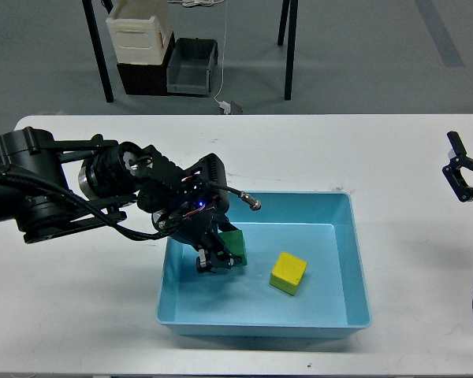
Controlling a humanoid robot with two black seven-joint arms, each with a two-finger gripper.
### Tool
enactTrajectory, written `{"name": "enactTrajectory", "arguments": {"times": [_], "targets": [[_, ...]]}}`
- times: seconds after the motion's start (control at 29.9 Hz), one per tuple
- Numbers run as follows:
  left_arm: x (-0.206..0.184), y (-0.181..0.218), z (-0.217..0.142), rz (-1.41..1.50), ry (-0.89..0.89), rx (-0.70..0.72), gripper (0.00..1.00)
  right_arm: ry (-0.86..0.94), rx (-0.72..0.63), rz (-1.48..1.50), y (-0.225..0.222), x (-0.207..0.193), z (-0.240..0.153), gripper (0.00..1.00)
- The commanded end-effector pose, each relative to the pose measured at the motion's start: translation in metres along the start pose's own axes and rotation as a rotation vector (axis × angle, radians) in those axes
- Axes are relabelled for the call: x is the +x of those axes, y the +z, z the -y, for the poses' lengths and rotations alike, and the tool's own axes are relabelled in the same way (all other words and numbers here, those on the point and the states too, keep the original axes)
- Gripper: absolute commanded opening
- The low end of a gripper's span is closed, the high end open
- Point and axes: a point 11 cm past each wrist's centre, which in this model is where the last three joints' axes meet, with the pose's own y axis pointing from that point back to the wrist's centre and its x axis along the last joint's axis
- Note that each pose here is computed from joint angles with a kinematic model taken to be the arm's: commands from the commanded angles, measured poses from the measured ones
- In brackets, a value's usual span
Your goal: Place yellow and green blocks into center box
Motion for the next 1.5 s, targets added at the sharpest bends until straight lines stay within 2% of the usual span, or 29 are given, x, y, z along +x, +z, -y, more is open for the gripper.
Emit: {"name": "enactTrajectory", "arguments": {"times": [0.0,0.2,0.3,0.4,0.53,0.67,0.83,0.94,1.1,1.24,1.37,1.47], "targets": [[0.001,0.001,-0.001,-0.024,0.015,-0.010,0.96,-0.001,0.000,0.000,0.000,0.000,0.000,1.00],[0.010,-0.007,-0.014,-0.077,0.077,-0.002,0.99,-0.012,0.001,0.006,0.000,-0.003,0.000,1.00],[0.031,-0.017,-0.038,-0.183,0.211,-0.015,0.99,-0.060,0.013,0.013,-0.003,-0.015,0.004,1.00],[0.055,-0.018,-0.056,-0.345,0.382,-0.105,0.99,-0.075,0.001,0.018,0.001,-0.021,0.006,1.00],[0.042,-0.035,-0.081,-0.588,0.556,-0.162,0.99,-0.089,0.001,0.038,0.000,-0.021,0.007,1.00],[0.034,-0.049,-0.098,-0.726,0.713,-0.190,0.99,-0.088,0.067,0.173,-0.007,-0.025,0.019,1.00],[0.011,-0.081,-0.136,-0.962,1.036,-0.224,1.00,-0.110,0.066,0.285,-0.007,-0.033,0.035,1.00],[0.003,-0.090,-0.158,-1.087,1.231,-0.317,1.00,-0.062,0.085,0.342,-0.007,-0.029,0.036,1.00],[-0.030,-0.093,-0.161,-1.418,1.515,-0.600,1.00,0.044,0.126,0.506,0.001,-0.021,0.034,1.00],[-0.069,-0.101,-0.161,-1.692,1.738,-0.794,1.00,0.060,0.124,0.590,0.008,-0.022,0.028,1.00],[-0.101,-0.107,-0.186,-1.799,1.898,-0.866,1.00,0.071,0.104,0.616,0.015,-0.026,0.013,1.00],[-0.133,-0.105,-0.176,-1.981,2.001,-0.933,1.00,0.095,0.093,0.648,0.025,-0.029,-0.001,1.00]]}}
